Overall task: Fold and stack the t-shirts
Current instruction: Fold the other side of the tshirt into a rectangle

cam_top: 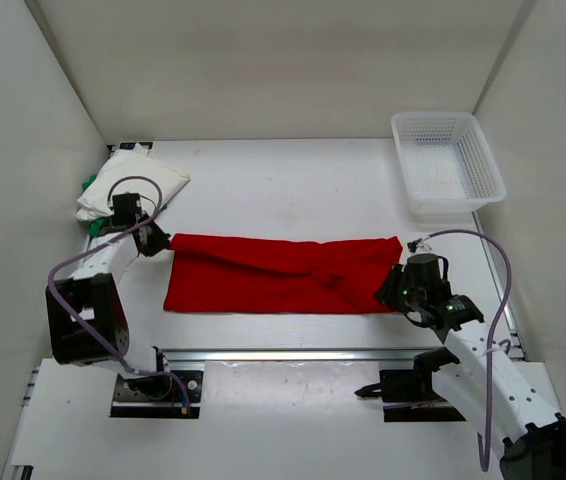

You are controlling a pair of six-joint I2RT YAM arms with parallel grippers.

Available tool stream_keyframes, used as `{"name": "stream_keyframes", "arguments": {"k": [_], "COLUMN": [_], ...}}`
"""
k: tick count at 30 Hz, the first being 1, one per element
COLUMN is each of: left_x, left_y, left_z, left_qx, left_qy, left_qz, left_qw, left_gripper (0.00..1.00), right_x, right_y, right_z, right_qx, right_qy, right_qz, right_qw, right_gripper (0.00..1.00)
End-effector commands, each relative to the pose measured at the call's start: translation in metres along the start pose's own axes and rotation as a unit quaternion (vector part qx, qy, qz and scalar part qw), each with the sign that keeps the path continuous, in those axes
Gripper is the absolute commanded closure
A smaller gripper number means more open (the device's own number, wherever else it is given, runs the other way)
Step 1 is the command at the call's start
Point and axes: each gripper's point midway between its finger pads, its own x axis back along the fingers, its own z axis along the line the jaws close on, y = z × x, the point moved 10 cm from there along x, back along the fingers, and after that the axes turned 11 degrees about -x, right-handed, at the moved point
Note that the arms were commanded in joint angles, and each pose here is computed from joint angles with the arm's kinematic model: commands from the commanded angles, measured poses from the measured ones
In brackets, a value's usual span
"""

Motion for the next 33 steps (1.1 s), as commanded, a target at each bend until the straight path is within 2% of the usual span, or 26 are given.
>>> {"name": "stream_keyframes", "arguments": {"k": [1, 5, 8, 9, 12, 15, 17, 18, 20, 24, 28, 33], "left_x": [0.021, 0.036, 0.039, 0.039, 0.035, 0.037, 0.042, 0.045, 0.048, 0.052, 0.053, 0.046], "left_y": [0.003, -0.016, -0.029, -0.028, -0.033, -0.037, -0.036, -0.032, -0.028, -0.035, -0.067, -0.099], "left_z": [-0.005, -0.004, -0.001, 0.004, 0.015, 0.014, 0.012, 0.009, -0.009, -0.075, -0.132, -0.149], "left_qx": [0.026, 0.031, 0.013, 0.015, 0.024, 0.029, 0.031, 0.027, 0.007, -0.059, -0.136, -0.147], "left_qy": [-0.027, -0.054, -0.031, -0.020, 0.002, -0.002, -0.012, -0.009, -0.037, -0.148, -0.203, -0.260], "left_qz": [-0.048, -0.071, -0.072, -0.077, -0.059, -0.059, -0.080, -0.100, -0.106, -0.083, -0.064, -0.023], "left_qw": [0.998, 0.996, 0.997, 0.997, 0.998, 0.998, 0.996, 0.995, 0.994, 0.984, 0.968, 0.954], "left_gripper": [0.79, 0.77, 0.76, 0.74, 0.61, 0.58, 0.61, 0.67, 0.74, 0.80, 0.80, 0.81], "right_x": [0.007, -0.002, -0.011, -0.010, -0.018, -0.031, -0.039, -0.045, -0.054, -0.071, -0.072, -0.077], "right_y": [0.021, 0.035, 0.038, 0.043, 0.046, 0.052, 0.058, 0.060, 0.065, 0.071, 0.059, 0.035], "right_z": [0.001, 0.005, 0.026, 0.034, 0.052, 0.056, 0.058, 0.060, 0.063, 0.074, 0.090, 0.080], "right_qx": [-0.005, 0.004, 0.033, 0.046, 0.072, 0.076, 0.081, 0.082, 0.088, 0.104, 0.140, 0.163], "right_qy": [0.006, 0.039, 0.056, 0.064, 0.080, 0.072, 0.075, 0.075, 0.065, 0.090, 0.136, 0.123], "right_qz": [-0.042, -0.024, -0.021, -0.035, -0.026, -0.017, -0.016, -0.018, -0.015, 0.019, 0.040, 0.075], "right_qw": [0.999, 0.999, 0.998, 0.996, 0.994, 0.994, 0.994, 0.994, 0.994, 0.990, 0.980, 0.976], "right_gripper": [0.79, 0.82, 0.83, 0.83, 0.81, 0.78, 0.76, 0.74, 0.74, 0.68, 0.53, 0.41]}}
